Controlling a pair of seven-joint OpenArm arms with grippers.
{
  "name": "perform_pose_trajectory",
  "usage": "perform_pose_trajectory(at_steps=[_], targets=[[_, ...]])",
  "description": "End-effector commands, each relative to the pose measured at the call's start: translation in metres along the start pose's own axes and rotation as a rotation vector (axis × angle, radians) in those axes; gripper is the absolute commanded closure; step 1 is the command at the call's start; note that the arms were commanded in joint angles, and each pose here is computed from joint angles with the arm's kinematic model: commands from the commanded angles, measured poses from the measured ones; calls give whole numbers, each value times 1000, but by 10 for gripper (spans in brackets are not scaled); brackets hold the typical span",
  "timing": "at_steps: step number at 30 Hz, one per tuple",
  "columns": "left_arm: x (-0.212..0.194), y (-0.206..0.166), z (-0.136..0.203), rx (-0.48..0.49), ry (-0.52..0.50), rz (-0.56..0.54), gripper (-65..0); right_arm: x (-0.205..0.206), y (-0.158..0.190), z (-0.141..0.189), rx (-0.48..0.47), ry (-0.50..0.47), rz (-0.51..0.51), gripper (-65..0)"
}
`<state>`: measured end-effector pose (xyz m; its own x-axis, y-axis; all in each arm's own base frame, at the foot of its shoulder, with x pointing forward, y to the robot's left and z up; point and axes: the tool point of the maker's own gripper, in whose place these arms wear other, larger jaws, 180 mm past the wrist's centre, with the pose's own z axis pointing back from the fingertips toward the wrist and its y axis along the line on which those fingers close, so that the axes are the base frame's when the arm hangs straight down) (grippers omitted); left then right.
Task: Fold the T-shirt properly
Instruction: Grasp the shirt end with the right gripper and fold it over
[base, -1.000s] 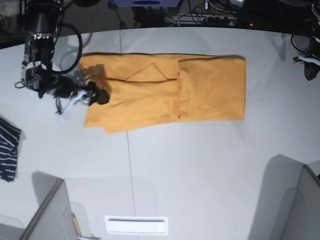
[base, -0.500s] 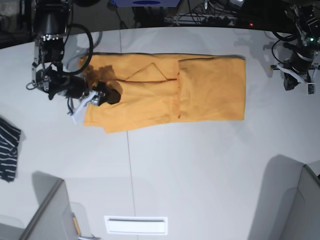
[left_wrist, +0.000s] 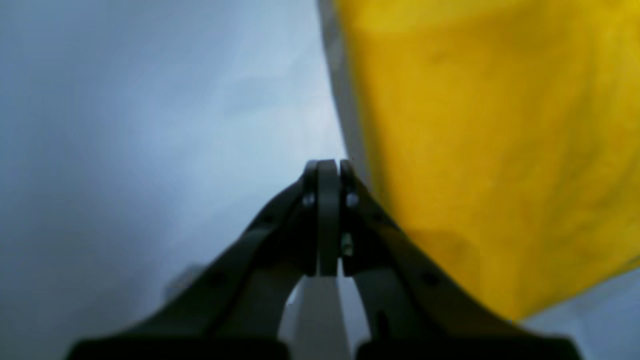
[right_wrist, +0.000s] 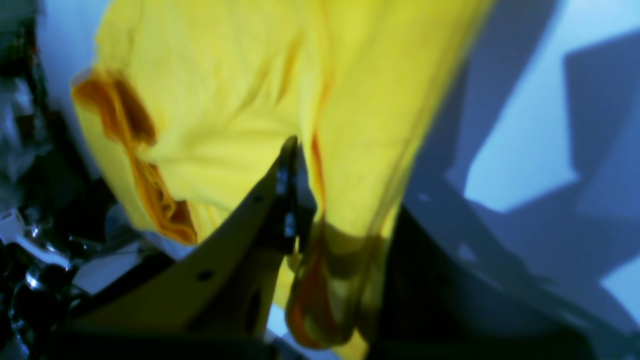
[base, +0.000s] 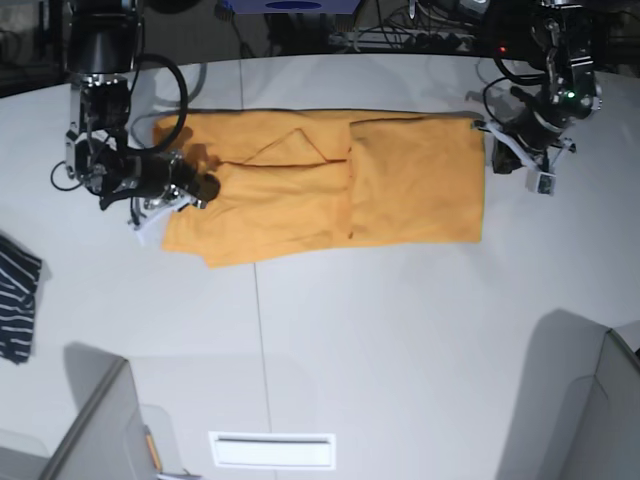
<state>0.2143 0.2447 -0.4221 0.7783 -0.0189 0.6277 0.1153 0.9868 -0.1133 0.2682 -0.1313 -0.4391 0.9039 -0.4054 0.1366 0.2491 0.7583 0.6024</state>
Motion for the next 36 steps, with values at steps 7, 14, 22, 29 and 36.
perform_pose_trajectory(at_steps=[7, 14, 22, 29, 36], targets=[[15, -33, -18, -52, -24, -65, 0, 34, 23, 27, -98, -146, 135, 0], [20, -73, -37, -94, -13, -148, 0, 24, 72, 27, -124, -178, 291, 0], [28, -74, -37, -76, 21, -177, 0, -1, 128, 28, -60, -183, 333, 0], [38, -80, -28, -80, -12, -208, 0, -24, 179, 25, 30, -162, 385, 0], [26, -80, -27, -82, 15, -202, 0, -49, 228, 17, 147, -126, 418, 0]])
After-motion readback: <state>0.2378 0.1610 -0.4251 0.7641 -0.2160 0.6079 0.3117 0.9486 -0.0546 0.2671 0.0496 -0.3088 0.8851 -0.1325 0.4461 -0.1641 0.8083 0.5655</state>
